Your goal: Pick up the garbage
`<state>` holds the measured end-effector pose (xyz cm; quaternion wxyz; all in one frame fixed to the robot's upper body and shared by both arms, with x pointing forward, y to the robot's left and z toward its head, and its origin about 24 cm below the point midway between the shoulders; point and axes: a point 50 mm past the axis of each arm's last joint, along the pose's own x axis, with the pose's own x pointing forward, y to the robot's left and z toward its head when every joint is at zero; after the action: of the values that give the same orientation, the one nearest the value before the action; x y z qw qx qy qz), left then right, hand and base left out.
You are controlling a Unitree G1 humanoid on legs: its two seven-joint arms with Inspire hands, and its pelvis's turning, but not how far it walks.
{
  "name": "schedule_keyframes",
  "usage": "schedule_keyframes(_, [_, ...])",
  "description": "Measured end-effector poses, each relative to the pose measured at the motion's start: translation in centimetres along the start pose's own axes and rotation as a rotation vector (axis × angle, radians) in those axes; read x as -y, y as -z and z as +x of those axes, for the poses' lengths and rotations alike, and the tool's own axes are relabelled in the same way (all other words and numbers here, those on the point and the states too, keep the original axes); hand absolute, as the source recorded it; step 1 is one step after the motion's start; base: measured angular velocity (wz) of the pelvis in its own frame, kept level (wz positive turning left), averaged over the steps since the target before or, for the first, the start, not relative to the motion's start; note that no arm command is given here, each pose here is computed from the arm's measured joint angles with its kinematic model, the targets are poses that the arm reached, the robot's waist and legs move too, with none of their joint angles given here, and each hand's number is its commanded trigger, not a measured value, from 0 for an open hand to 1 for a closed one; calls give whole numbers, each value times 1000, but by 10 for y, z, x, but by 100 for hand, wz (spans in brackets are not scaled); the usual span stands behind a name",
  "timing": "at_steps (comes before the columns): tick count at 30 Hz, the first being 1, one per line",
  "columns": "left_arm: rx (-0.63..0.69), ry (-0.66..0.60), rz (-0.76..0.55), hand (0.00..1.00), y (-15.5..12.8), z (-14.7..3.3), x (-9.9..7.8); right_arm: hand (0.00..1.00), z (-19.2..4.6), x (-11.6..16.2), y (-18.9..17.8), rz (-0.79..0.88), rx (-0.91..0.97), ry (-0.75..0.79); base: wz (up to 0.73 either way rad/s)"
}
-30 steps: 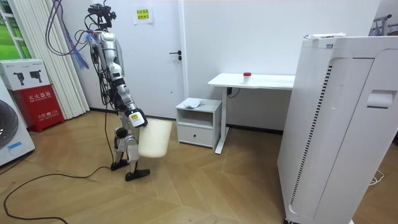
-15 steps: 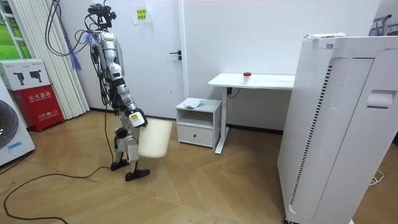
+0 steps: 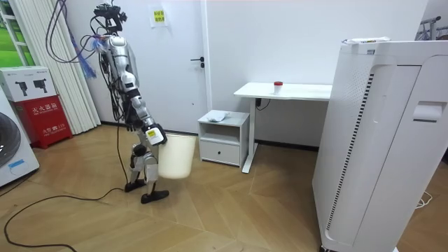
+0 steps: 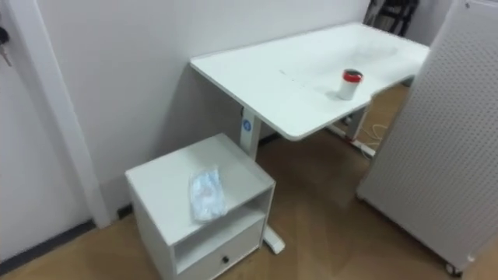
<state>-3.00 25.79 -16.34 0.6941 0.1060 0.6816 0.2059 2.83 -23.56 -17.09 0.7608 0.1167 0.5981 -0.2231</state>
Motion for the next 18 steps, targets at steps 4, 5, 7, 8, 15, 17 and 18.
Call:
schedule_keyframes(4, [0, 36, 14, 0, 1, -2, 11, 100, -2, 17, 4, 37, -15, 56, 10])
schedule_keyframes(5, [4, 37, 12, 0, 0, -2, 12, 100, -2, 19, 5, 43, -23, 65, -12])
schedule_keyframes(7, [-28, 26, 12, 0, 14, -3, 8, 100, -3, 22, 10, 43, -55, 90, -58])
schedule_keyframes(8, [-43, 23, 8, 0, 19, -3, 7, 100, -4, 24, 12, 41, -59, 97, -49])
schedule_keyframes(15, [-29, 45, -10, 0, 18, -5, 15, 100, -5, 33, 14, 23, -62, 146, -4])
schedule_keyframes(17, [-19, 42, -13, 0, 16, -5, 15, 100, -5, 31, 12, 11, -61, 147, -22])
schedule_keyframes(18, [-3, 40, -20, 0, 11, -4, 15, 100, -5, 32, 11, -3, -61, 147, -11])
